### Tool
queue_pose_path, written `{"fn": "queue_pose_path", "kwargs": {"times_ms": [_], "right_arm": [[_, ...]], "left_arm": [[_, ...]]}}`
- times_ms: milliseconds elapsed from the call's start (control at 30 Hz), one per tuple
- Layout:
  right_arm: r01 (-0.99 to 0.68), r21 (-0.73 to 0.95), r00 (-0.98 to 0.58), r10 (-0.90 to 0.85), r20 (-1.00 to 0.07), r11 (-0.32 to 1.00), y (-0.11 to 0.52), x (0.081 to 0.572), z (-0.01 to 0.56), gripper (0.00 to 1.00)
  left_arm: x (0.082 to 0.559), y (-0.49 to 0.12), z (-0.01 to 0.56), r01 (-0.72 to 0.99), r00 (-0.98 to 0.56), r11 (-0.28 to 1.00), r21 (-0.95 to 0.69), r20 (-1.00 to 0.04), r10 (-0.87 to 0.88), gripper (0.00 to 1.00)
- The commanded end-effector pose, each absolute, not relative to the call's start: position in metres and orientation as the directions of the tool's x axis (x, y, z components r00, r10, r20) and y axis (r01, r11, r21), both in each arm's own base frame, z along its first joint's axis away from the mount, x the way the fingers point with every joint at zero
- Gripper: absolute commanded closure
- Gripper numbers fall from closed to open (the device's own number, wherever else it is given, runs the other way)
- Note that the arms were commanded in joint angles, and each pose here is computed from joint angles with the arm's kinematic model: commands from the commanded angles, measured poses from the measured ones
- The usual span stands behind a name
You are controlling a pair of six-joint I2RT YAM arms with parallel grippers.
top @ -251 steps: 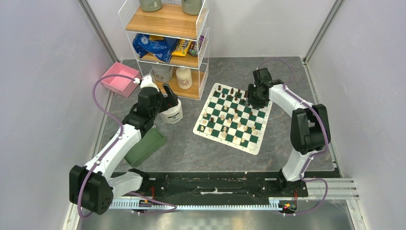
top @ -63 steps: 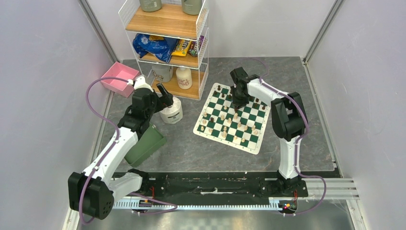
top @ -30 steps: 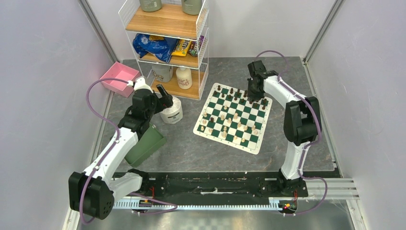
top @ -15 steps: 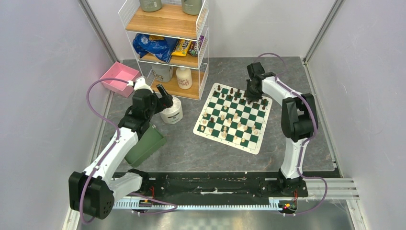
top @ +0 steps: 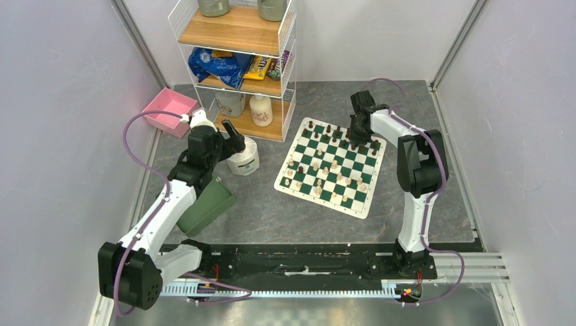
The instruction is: Set up the chess pieces on the board
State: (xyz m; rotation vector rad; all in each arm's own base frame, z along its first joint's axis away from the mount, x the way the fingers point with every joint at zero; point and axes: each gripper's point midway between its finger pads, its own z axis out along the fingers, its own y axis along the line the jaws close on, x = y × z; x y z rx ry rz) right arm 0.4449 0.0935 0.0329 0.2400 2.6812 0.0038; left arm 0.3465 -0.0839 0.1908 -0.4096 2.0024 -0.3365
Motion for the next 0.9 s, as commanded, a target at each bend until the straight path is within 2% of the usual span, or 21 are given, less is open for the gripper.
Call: {"fn": "queue_pose_path", "kwargs": {"times_ms": [0,467,633,733,867], "right_arm": [[0.183,0.060,-0.860,0.189,-0.474,0.981,0.0929,0.4596,0.0414,0.84],[0.184,0.066,-0.864,0.193,-0.466,0.981,0.0924,0.4600,0.0369,0.82],[0.175,0.084,-0.867,0.193,-0.459,0.981,0.0963,0.4597,0.0369,0.77],[0.169,0.092,-0.866,0.192,-0.462,0.981,0.0978,0.4598,0.0397,0.70],[0.161,0.106,-0.866,0.191,-0.463,0.981,0.0999,0.4589,0.0458,0.68]], "left_arm": [[0.3551,-0.0846,0.2046,-0.128,-0.376,0.891,-0.436,-0.809,-0.451,0.00],[0.3550,-0.0846,0.2012,-0.132,-0.383,0.890,-0.436,-0.806,-0.452,0.00],[0.3551,-0.0841,0.2012,-0.132,-0.383,0.891,-0.435,-0.807,-0.450,0.00],[0.3551,-0.0848,0.2006,-0.131,-0.386,0.890,-0.437,-0.804,-0.452,0.00],[0.3551,-0.0854,0.2012,-0.127,-0.386,0.890,-0.438,-0.804,-0.452,0.00]]}}
